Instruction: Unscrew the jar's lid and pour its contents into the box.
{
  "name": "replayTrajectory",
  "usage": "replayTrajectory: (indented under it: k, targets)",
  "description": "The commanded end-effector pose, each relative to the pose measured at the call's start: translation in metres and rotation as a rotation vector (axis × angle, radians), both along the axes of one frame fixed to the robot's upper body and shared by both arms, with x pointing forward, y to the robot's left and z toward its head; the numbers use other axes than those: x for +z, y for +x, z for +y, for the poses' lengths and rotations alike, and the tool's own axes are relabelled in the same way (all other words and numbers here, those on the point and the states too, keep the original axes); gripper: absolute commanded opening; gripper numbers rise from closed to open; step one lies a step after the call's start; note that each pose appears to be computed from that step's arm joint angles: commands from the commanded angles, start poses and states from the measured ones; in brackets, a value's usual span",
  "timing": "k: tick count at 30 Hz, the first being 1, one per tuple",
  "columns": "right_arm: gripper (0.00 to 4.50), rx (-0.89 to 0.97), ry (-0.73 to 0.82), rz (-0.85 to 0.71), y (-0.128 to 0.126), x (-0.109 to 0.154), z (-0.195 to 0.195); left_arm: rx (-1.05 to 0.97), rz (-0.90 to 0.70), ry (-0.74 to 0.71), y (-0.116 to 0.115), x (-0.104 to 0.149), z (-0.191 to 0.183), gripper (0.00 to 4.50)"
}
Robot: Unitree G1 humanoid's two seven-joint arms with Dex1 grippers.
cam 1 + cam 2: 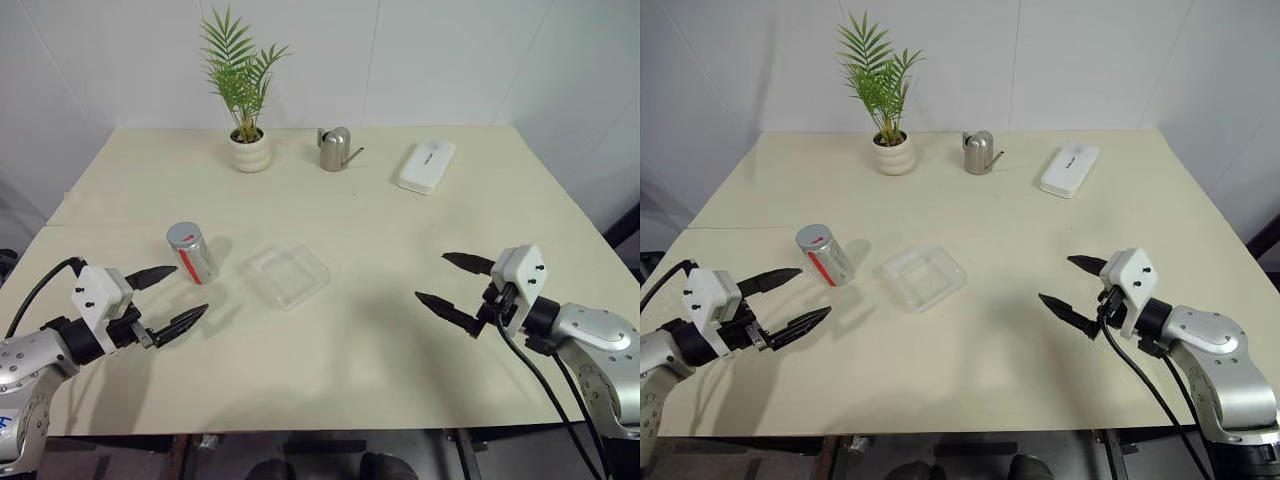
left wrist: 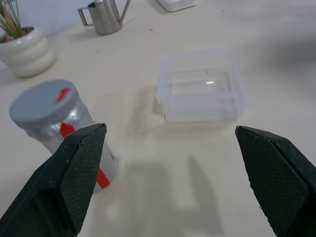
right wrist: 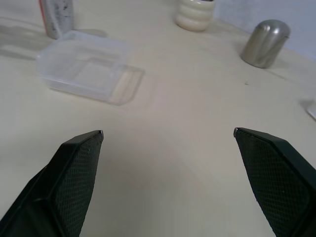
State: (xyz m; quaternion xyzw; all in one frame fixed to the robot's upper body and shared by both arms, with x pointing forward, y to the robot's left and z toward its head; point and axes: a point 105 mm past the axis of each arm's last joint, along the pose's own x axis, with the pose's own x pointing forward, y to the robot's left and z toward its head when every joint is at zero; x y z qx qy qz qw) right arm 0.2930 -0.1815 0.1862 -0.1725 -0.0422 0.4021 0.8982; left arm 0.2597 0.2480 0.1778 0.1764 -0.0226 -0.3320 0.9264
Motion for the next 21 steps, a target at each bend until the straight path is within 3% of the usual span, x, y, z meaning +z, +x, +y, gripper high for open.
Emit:
replayTrajectory:
  k: [1, 7, 11, 16, 21]
  targets:
    - [4.46, 0.060, 0.007, -0.046, 0.000, 0.012, 0.007, 0.024, -0.048, 0.006, -0.007, 0.010, 0.000, 4.45]
    - [4.46, 0.161, 0.059, -0.075, 0.012, 0.024, 0.032, 0.274, -0.100, -0.046, -0.017, -0.001, 0.019, 4.45]
    - [4.46, 0.328, 0.101, -0.104, 0.009, 0.038, 0.068, 0.416, -0.130, -0.101, -0.018, -0.011, 0.018, 4.45]
    - [4.46, 0.481, 0.167, -0.115, 0.009, 0.051, 0.103, 0.629, -0.200, -0.167, 0.009, -0.024, 0.014, 4.45]
    - [4.46, 0.510, 0.190, -0.122, 0.011, 0.058, 0.121, 0.733, -0.245, -0.222, 0.029, -0.027, 0.011, 4.45]
